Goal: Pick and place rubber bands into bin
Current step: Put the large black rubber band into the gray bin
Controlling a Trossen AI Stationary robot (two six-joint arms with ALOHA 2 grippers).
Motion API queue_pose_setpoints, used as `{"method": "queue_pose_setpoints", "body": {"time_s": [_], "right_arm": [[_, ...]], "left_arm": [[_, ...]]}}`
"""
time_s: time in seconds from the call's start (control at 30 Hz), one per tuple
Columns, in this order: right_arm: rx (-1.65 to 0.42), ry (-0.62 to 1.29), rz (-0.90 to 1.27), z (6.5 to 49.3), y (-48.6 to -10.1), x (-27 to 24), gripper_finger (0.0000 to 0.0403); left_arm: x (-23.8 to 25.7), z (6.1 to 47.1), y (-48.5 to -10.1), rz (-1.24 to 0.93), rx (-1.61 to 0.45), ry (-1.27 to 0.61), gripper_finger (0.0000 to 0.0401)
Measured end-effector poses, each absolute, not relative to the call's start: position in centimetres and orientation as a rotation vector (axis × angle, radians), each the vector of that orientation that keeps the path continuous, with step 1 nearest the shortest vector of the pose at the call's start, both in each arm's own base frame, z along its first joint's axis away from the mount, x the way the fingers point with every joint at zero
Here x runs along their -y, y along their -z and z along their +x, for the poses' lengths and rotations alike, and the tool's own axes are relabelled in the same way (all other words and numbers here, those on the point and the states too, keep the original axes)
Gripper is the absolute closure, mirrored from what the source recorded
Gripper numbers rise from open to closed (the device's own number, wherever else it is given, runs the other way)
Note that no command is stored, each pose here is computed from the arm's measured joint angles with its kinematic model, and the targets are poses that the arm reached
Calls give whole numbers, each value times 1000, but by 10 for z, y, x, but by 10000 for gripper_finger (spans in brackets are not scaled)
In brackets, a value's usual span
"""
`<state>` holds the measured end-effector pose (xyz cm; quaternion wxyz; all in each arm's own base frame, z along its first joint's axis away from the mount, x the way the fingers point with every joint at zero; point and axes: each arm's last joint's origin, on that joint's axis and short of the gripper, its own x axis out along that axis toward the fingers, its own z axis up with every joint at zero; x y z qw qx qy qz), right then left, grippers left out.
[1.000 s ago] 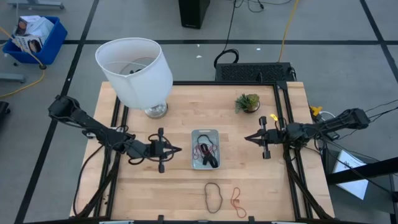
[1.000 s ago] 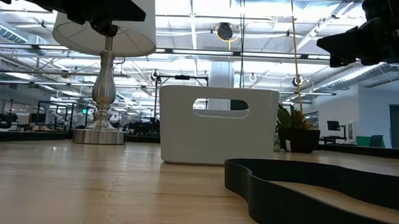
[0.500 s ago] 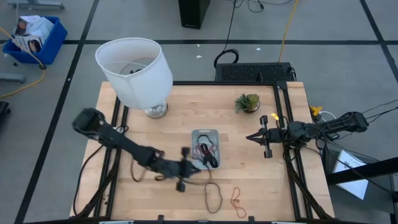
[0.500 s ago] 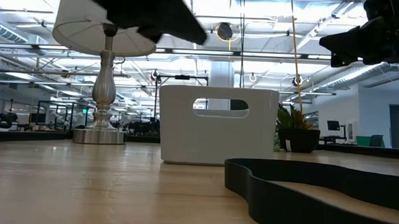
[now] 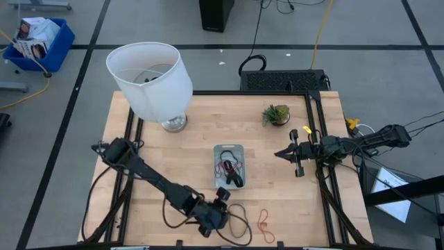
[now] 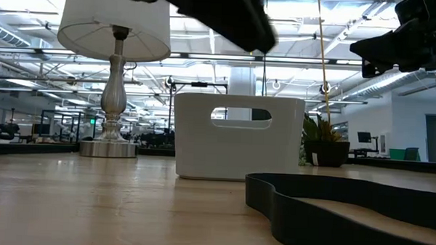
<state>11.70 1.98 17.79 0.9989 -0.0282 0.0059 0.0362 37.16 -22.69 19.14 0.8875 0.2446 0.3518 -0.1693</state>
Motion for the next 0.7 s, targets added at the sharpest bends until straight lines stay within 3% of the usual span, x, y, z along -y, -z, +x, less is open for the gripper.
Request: {"method": "queue_pose_setpoints", "body": {"time_s": [0.17,0.3,0.47,0.7], "right_arm": [[-11,-72,-57,117,-178,-20,399],[-9,-72,-67,117,-178,-20,399],[-10,-73,-75,117,-178,-20,399],[-16,-73,-76,117,-177,-20,399]], "left_arm": [[229,379,-182,592,-729,366,208],[224,383,-165,632,-788,489,173],[217,391,-155,653,-783,539,171],[201,402,-142,606,-806,587,199]]}}
